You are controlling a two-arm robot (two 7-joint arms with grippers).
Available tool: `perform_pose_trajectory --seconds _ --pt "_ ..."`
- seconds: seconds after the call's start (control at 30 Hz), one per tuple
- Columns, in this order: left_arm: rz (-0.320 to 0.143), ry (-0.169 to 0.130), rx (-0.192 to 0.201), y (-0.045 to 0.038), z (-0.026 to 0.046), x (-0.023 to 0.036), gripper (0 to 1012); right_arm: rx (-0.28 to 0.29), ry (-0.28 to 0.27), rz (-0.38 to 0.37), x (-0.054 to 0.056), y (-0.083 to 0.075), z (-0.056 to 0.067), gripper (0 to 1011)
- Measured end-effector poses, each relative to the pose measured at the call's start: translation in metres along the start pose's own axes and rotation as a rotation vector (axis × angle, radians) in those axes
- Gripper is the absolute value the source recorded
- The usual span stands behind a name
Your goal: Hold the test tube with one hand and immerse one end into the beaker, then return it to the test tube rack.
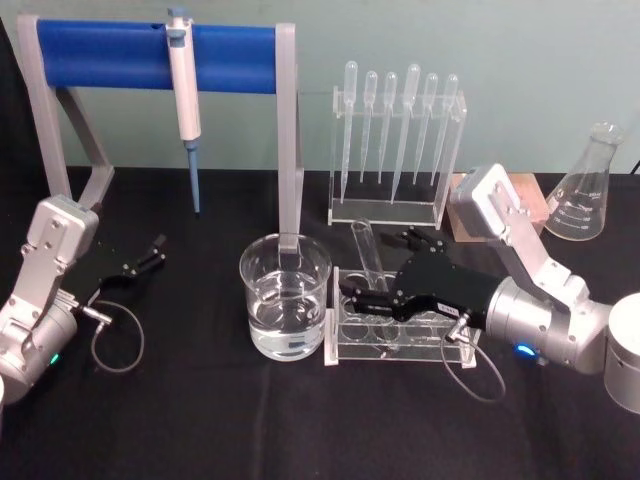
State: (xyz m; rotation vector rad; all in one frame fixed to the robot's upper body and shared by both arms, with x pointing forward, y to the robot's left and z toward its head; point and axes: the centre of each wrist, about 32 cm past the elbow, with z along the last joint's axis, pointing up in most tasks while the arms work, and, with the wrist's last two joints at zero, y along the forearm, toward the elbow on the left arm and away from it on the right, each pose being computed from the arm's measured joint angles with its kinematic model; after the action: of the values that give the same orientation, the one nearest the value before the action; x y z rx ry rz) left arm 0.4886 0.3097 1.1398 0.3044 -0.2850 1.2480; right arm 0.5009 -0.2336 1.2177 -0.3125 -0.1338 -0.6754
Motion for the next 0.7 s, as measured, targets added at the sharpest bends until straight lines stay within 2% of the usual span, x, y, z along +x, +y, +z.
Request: perform_pose_trajectory --seconds 0.07,0.13,0.2,0.23,0.33,0.37,0.47,0.57,0.6,0.7 --pt "0.000 0.000 0.000 0.0000 0.0000 0.0000 1000 -0.003 0.004 0.005 0.0010 0.0015 0.0004 956" --pt "0.000 0.000 0.000 0.0000 0.0000 0.0000 1000 -0.005 0.009 0.006 0.0019 0.0031 0.0013 887" --pt "0.000 0.000 0.000 0.0000 0.0000 0.0000 1000 -0.006 0.008 0.006 0.0022 0.0037 0.0020 863" --pt "0.000 0.000 0.000 0.0000 0.0000 0.0000 1000 -0.008 0.006 0.002 0.0026 0.0040 0.0028 803" --pt "0.000 0.000 0.000 0.0000 0.0000 0.0000 1000 -0.006 0.006 -0.004 0.0032 0.0037 0.0033 749" --pt "0.000 0.000 0.000 0.0000 0.0000 0.0000 1000 -0.006 0.007 -0.005 0.0032 0.0035 0.0032 692" --pt "0.000 0.000 0.000 0.0000 0.0000 0.0000 1000 -0.002 0.009 -0.010 0.0028 0.0024 0.0040 630" --pt "0.000 0.000 0.000 0.0000 0.0000 0.0000 1000 0.008 0.012 -0.016 0.0022 0.0011 0.0055 510" --pt "0.000 0.000 0.000 0.0000 0.0000 0.0000 1000 0.011 0.014 -0.018 0.0021 0.0008 0.0056 510" --pt "0.000 0.000 0.000 0.0000 0.0000 0.0000 1000 0.023 0.022 -0.023 0.0022 -0.0003 0.0062 367"
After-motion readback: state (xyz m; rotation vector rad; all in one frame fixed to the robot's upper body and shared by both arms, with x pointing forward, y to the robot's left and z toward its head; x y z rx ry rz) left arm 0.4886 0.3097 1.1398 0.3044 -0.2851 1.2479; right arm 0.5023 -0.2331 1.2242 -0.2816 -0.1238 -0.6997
